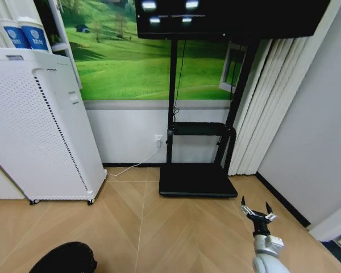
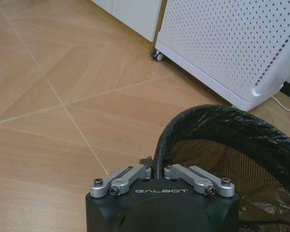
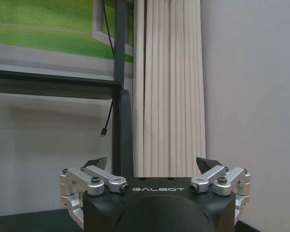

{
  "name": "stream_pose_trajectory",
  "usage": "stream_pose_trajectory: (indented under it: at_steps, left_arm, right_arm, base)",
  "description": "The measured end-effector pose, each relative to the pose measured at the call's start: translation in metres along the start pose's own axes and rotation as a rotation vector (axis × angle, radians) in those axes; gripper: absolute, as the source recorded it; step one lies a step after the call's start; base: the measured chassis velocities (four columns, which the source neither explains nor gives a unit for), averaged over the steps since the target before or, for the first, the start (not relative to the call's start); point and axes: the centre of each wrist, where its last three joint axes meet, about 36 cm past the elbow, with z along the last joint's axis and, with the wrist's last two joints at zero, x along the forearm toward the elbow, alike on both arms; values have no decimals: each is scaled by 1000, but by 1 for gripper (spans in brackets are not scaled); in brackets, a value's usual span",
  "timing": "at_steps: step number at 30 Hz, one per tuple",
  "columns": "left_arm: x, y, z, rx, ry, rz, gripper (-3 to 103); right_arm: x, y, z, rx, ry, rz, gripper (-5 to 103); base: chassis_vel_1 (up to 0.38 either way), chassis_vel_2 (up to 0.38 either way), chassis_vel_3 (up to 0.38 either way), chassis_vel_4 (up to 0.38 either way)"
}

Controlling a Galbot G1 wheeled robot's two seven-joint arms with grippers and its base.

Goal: Pick up the trash bin and place the garbage on the floor into it.

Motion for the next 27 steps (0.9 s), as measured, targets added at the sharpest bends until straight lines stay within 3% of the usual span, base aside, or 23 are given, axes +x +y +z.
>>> stream_pose_trajectory:
  at_steps: [11,27]
  left_arm:
    - [3,18,-9,-52,-21,-27,6]
    - [-4,3,3,-29,-3,-15,6]
  right_arm:
    - [2,6,11,-26,38,-24,100]
    - [4,10,26,-19,57,-58,100]
  base:
    - [0,0,0,0]
    - [49,54,-53,-44]
